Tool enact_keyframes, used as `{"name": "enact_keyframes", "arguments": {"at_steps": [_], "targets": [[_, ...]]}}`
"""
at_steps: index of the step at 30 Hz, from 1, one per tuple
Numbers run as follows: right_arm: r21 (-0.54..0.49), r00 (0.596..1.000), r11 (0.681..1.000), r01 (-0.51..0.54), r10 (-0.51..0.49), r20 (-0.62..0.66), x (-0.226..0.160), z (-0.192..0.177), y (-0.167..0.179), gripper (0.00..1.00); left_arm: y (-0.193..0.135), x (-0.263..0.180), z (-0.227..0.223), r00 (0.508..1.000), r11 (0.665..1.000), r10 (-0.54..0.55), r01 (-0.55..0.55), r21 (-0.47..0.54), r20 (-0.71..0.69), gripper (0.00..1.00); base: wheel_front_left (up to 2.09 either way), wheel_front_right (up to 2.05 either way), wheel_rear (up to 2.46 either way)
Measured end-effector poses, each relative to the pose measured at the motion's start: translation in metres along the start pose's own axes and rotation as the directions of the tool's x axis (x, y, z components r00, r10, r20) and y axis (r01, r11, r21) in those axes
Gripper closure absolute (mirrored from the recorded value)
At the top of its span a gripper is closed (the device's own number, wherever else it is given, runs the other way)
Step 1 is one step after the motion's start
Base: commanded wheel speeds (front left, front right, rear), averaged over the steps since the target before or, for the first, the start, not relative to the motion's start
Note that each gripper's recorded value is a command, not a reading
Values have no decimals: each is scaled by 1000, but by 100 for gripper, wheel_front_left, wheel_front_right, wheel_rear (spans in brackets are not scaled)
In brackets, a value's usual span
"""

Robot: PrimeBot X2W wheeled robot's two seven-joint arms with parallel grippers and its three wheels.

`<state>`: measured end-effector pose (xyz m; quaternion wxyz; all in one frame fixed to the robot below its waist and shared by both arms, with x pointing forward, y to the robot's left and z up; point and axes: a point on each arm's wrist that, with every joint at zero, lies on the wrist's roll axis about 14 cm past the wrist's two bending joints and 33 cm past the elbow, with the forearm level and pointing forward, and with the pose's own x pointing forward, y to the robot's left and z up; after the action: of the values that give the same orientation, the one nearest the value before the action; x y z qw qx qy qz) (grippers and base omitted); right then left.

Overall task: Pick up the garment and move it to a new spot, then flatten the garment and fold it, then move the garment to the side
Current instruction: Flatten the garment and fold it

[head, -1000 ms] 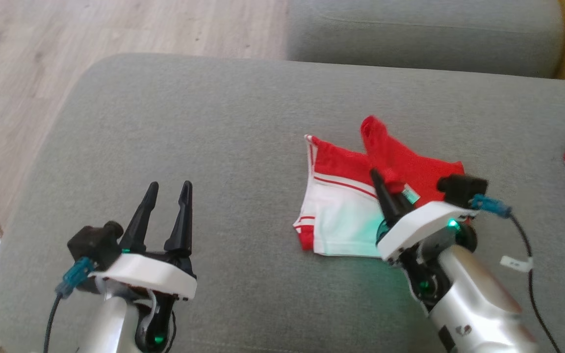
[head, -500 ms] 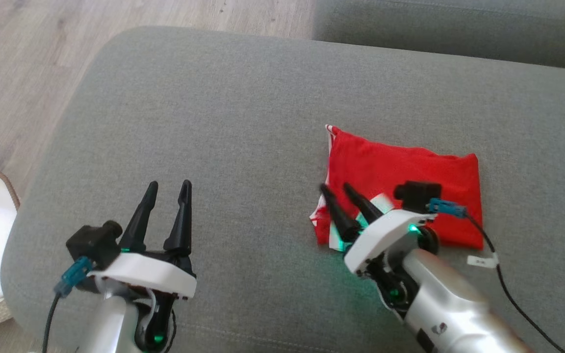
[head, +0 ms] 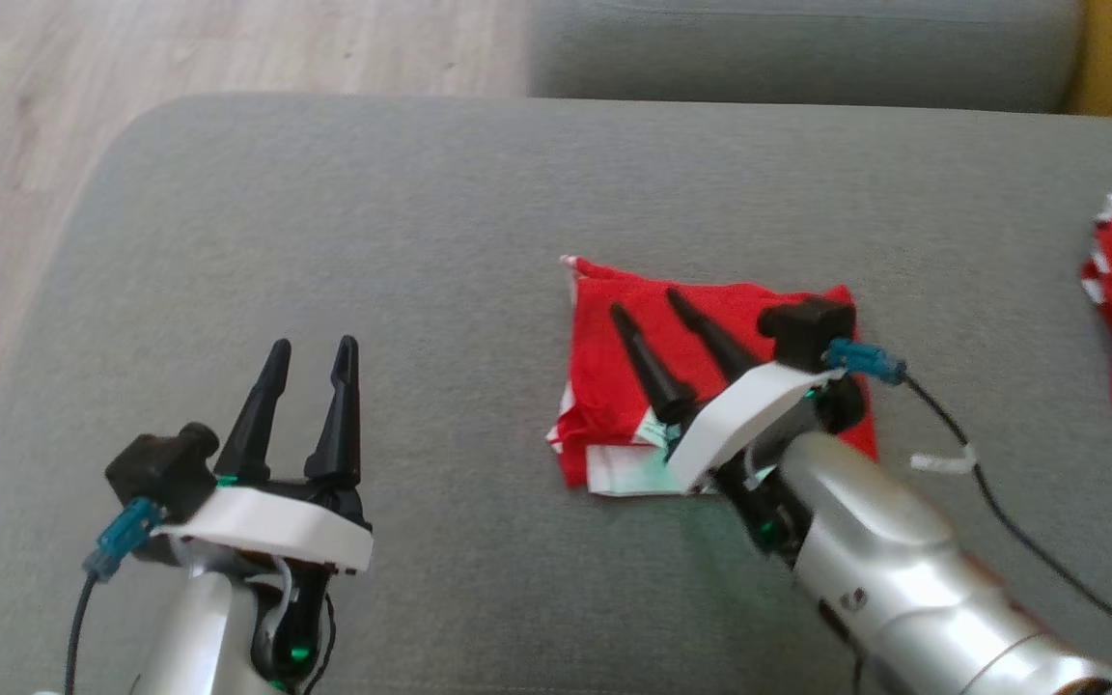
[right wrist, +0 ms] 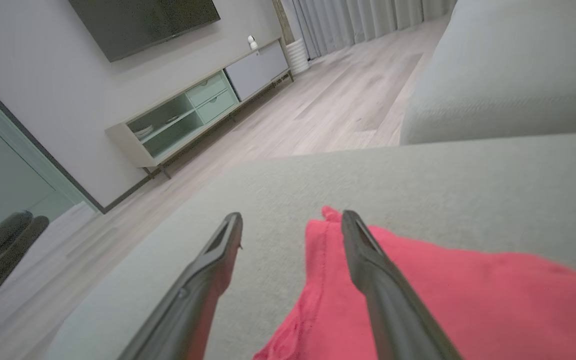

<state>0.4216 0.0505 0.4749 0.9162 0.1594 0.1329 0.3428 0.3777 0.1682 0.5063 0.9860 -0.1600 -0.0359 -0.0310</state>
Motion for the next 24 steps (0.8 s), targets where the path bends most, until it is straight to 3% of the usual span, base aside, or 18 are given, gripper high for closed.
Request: {"name": "enact_keyframes", "arguments": {"at_steps": [4,9,15,24], "targets": [[-108,992,990,95,-85,97,-14,36,-35,0,-15,8,3,999,999,-46,46,-6,13,0,0,0,0],[-247,950,932,266,-210,231,-55,83,-92,0,-32,16,5,995,995,-95,96,-20,24,0,0,0,0],[-194,882,880,434,-372,288,-112,69,-130,0,-46,22,4,990,990,-136,137,-27,23,0,0,0,0],[-172,801,814,554,-465,377,-153,72,-136,0,-62,25,-6,983,983,-181,181,-29,-3,0,0,0,0]]}}
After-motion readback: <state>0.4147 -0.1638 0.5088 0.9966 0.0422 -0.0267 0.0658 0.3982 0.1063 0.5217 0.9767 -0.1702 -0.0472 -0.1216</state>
